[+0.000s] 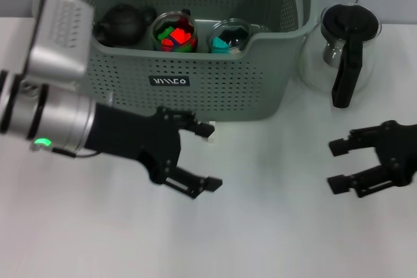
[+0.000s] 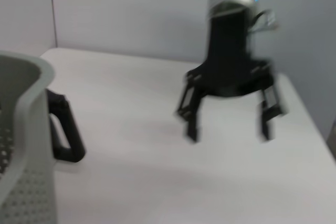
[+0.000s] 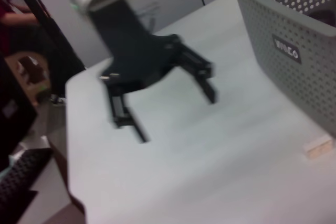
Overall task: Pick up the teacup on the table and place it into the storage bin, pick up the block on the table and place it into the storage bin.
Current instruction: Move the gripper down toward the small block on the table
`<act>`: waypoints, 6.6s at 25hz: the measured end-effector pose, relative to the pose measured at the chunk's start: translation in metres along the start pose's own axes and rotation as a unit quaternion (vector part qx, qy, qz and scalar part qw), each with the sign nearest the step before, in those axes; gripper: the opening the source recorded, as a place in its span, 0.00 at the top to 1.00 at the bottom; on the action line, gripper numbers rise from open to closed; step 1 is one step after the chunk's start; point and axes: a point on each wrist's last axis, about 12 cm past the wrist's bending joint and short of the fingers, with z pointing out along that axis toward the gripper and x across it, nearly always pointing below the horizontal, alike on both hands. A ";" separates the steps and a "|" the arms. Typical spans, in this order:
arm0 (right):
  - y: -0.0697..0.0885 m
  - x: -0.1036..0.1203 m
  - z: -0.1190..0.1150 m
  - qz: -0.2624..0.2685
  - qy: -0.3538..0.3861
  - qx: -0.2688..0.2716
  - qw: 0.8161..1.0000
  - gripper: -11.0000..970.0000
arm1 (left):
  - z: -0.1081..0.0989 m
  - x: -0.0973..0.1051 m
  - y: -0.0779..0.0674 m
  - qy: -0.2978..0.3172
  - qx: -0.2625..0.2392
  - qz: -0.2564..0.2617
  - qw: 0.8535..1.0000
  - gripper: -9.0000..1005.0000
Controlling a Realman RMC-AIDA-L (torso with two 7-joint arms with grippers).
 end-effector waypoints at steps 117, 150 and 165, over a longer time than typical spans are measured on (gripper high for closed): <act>0.003 0.003 -0.016 0.054 -0.043 -0.005 0.998 0.04 | 0.102 0.006 0.040 0.183 -0.116 0.030 0.976 0.04; 0.003 0.004 -0.018 0.049 -0.043 -0.005 0.998 0.04 | 0.094 0.001 0.026 0.199 -0.055 0.016 0.978 0.04; 0.004 0.005 -0.017 0.043 -0.041 -0.007 0.998 0.04 | 0.081 -0.013 0.022 0.186 -0.048 0.040 0.980 0.04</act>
